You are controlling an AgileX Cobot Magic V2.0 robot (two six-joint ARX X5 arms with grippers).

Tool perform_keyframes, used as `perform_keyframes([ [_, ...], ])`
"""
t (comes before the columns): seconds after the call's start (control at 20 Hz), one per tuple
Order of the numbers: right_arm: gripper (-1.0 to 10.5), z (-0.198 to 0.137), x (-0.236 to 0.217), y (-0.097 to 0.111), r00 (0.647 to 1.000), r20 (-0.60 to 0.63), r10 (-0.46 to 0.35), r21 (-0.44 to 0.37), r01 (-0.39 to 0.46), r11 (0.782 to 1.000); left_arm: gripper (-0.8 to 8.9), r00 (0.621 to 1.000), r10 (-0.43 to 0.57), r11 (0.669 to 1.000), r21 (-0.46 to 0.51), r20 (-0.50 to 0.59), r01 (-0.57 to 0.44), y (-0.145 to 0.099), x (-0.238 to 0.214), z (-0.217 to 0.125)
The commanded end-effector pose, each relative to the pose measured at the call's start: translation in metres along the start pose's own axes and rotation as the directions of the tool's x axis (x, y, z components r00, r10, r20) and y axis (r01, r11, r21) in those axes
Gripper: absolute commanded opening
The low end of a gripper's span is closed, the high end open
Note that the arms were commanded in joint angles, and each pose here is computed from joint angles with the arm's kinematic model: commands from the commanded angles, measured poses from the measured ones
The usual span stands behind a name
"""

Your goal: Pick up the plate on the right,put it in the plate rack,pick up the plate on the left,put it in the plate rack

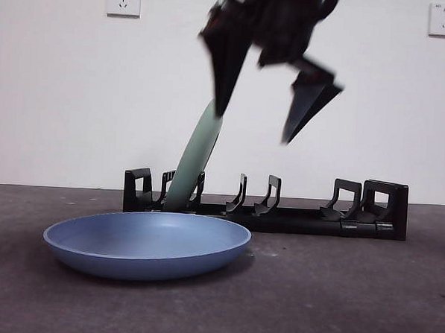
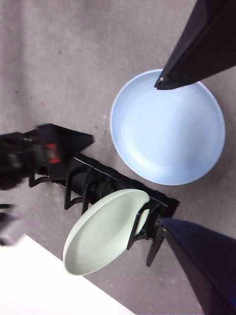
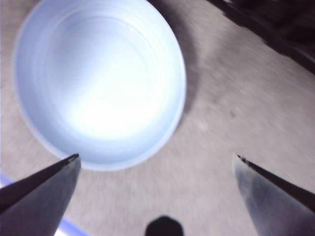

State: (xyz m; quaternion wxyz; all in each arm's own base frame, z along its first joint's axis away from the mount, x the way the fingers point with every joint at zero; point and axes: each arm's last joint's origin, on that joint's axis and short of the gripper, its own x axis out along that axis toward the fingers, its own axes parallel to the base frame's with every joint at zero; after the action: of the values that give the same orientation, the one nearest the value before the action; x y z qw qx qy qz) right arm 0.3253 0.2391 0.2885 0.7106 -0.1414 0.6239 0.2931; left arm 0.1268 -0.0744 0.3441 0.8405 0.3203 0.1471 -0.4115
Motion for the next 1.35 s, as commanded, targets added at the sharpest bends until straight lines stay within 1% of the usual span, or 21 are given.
perform_keyframes([
  [0.05,5.3,0.006,0.028,0.006,0.998,-0.061,-0.008,0.002,0.008,1.000,4.45,0.999,0.018,0.998,0.061,-0.037,-0.016,-0.003,0.001,-0.001],
  [0.15,5.2,0.011,0.048,0.007,0.996,-0.091,-0.019,-0.003,0.019,1.000,4.45,0.997,0.043,0.995,0.090,-0.071,-0.036,-0.004,0.002,0.000],
  [0.3,4.6,0.014,0.064,0.006,0.993,-0.110,-0.032,0.008,0.033,0.999,4.44,0.995,0.056,0.993,0.105,-0.084,-0.047,-0.005,0.003,0.000],
  [0.65,4.6,0.016,0.084,0.000,0.986,-0.126,-0.109,0.013,0.111,0.994,4.44,0.995,0.053,0.993,0.112,-0.089,-0.043,-0.006,0.003,0.000],
  [0.9,4.3,0.007,0.109,-0.005,0.983,-0.147,-0.108,0.023,0.112,0.993,4.44,0.995,0.052,0.993,0.112,-0.088,-0.042,-0.006,0.003,0.000],
  [1.1,4.3,-0.003,0.129,-0.008,0.984,-0.165,-0.075,0.036,0.082,0.996,4.44,0.995,0.048,0.993,0.115,-0.085,-0.038,-0.007,0.003,0.001],
  [1.2,3.4,-0.004,0.132,-0.008,0.983,-0.165,-0.075,0.045,0.083,0.996,4.44,0.995,0.044,0.993,0.117,-0.084,-0.034,-0.007,0.003,0.001],
  [1.35,1.1,-0.003,0.132,-0.008,0.985,-0.153,-0.075,0.044,0.083,0.996,4.44,0.995,0.040,0.993,0.116,-0.088,-0.029,-0.007,0.005,0.001],
])
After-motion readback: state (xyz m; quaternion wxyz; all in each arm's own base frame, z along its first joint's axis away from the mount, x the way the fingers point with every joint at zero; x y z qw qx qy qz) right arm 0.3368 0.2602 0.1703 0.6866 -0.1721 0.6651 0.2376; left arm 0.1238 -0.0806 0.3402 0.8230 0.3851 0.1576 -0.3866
